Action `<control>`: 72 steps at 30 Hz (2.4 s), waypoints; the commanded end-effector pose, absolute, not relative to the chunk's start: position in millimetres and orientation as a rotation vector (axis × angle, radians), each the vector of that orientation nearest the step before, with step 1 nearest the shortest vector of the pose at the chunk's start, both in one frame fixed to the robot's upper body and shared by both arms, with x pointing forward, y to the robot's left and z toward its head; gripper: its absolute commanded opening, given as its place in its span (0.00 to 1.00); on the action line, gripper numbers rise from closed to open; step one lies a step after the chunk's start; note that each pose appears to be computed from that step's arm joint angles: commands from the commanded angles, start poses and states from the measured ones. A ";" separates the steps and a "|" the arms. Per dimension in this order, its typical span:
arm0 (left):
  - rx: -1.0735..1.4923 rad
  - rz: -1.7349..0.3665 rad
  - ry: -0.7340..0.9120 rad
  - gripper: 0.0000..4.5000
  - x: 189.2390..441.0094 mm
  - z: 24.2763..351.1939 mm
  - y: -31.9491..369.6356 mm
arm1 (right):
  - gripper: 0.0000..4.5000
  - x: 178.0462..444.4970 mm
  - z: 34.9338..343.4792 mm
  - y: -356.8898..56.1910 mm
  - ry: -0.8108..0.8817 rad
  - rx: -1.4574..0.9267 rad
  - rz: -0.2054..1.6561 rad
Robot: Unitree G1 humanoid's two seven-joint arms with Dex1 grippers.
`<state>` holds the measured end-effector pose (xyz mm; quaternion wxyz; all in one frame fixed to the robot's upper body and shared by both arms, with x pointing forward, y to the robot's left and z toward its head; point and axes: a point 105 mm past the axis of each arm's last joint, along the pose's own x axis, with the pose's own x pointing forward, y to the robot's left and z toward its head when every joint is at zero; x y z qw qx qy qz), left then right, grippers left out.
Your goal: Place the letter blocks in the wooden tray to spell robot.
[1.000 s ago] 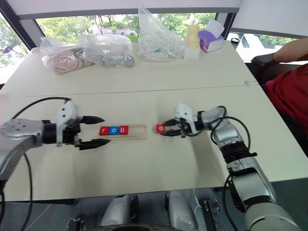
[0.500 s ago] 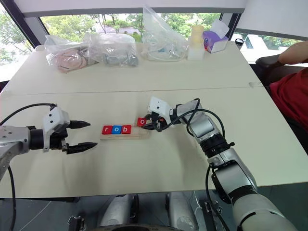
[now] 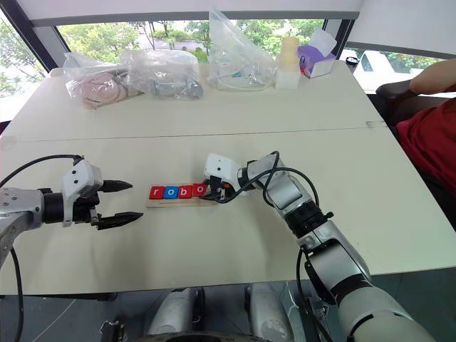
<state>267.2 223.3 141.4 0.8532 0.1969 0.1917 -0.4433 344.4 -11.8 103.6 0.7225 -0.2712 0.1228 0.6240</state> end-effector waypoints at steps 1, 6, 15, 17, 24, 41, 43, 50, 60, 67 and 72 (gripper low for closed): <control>0.435 -0.933 0.349 1.00 269.0 153.5 218.1 | 0.25 344.9 113.1 -3.6 0.222 -0.635 1.393; 0.433 -0.932 0.349 1.00 268.1 150.6 215.0 | 0.25 344.2 112.1 1.0 0.214 -0.638 1.396; 0.444 -0.916 0.353 1.00 269.1 147.1 216.0 | 0.25 346.5 111.3 5.9 0.208 -0.644 1.386; 0.451 -0.913 0.359 1.00 268.7 145.1 216.6 | 0.25 346.6 111.7 6.6 0.206 -0.645 1.386; 0.452 -0.907 0.358 1.00 268.2 144.7 216.7 | 0.48 345.1 110.9 6.6 0.203 -0.656 1.394; 0.458 -0.898 0.346 1.00 273.0 144.0 215.9 | 0.99 335.5 125.4 11.1 0.166 -0.561 1.406; 0.462 -0.897 0.347 1.00 273.8 142.8 216.0 | 0.99 334.3 118.4 12.4 0.176 -0.567 1.410; 0.468 -0.892 0.353 1.00 272.9 139.5 216.5 | 0.99 331.9 112.7 11.3 0.199 -0.554 1.417; 0.478 -0.884 0.345 1.00 275.6 138.4 216.5 | 0.99 320.2 108.7 14.1 0.225 -0.525 1.450; 0.481 -0.889 0.336 1.00 277.3 137.6 214.9 | 0.99 322.8 112.8 12.1 0.216 -0.522 1.415; 0.388 -0.920 0.239 1.00 279.4 157.2 196.1 | 0.99 354.4 156.8 -10.3 0.081 -0.463 1.193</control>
